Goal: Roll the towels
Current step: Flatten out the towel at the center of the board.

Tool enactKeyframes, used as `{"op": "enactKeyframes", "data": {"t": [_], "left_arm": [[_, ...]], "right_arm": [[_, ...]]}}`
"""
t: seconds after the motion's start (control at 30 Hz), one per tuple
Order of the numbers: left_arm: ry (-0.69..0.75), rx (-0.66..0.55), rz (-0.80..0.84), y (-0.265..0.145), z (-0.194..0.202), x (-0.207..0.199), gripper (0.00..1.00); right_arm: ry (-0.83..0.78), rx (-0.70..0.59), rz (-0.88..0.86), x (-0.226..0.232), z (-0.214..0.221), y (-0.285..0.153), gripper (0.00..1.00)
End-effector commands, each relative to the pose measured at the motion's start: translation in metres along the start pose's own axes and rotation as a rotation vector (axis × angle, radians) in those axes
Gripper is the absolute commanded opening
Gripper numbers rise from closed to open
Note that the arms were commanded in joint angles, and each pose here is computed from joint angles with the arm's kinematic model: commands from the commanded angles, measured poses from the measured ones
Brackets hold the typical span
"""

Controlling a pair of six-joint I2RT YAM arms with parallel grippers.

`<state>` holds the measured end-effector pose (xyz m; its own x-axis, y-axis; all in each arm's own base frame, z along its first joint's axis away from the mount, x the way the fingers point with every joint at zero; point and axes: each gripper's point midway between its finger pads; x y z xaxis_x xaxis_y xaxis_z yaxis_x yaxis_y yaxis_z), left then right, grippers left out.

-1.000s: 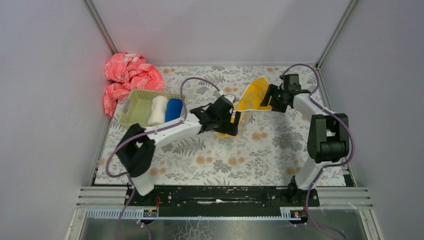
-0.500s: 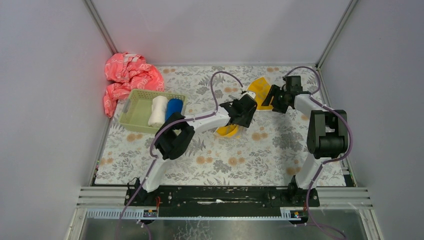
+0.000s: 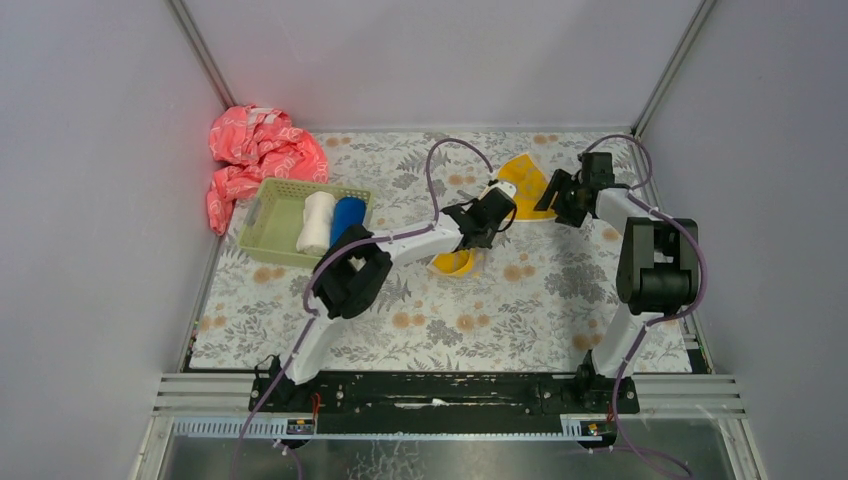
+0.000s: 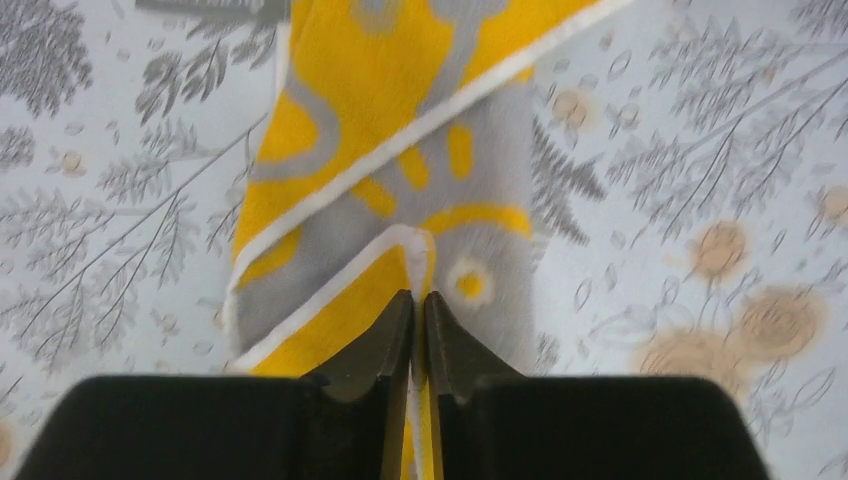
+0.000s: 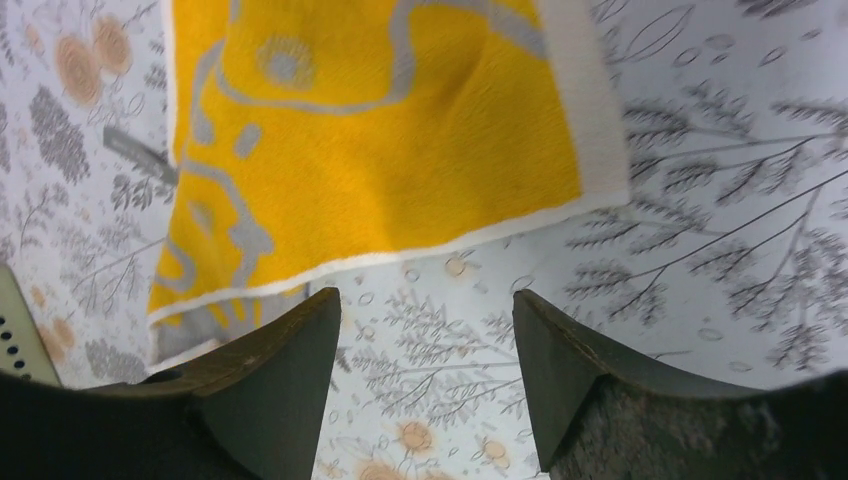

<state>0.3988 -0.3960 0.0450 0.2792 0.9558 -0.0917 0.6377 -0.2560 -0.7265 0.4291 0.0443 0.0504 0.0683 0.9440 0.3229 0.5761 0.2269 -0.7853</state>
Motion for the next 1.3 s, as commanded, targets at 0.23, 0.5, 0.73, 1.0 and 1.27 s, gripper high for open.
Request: {"op": "enactKeyframes", "data": {"t": [0.23, 0.5, 0.73, 1.0, 1.27], "left_arm": [[-0.020, -0.094, 0.103, -0.085, -0.007, 0.024, 0.00], [-0.044, -0.065, 0.217, -0.118, 0.024, 0.027, 0.00], [-0.056, -0.024, 0.235, -0.115, 0.040, 0.026, 0.00], [-0.066, -0.050, 0.181, -0.117, 0.039, 0.039, 0.00], [-0.087, -0.083, 0.092, -0.143, 0.039, 0.074, 0.00]], "right_arm": [[0.021, -0.022, 0.170, -0.045, -0.039, 0.015, 0.70], [0.052, 0.006, 0.247, -0.060, -0.039, 0.026, 0.62], [0.057, 0.130, 0.200, -0.055, -0.005, 0.038, 0.55], [0.025, 0.225, 0.159, -0.044, 0.019, 0.046, 0.41], [0.016, 0.107, 0.196, -0.045, -0.022, 0.021, 0.00]]}}
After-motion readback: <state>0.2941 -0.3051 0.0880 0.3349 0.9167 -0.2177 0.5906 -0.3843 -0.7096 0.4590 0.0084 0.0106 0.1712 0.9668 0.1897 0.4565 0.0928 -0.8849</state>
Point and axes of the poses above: each gripper's point midway between its finger pads, its own y axis out along the fingers, its own x axis along the line the jaws close on, z = x × y, and after that the axes turned 12 degrees about -y, right-handed
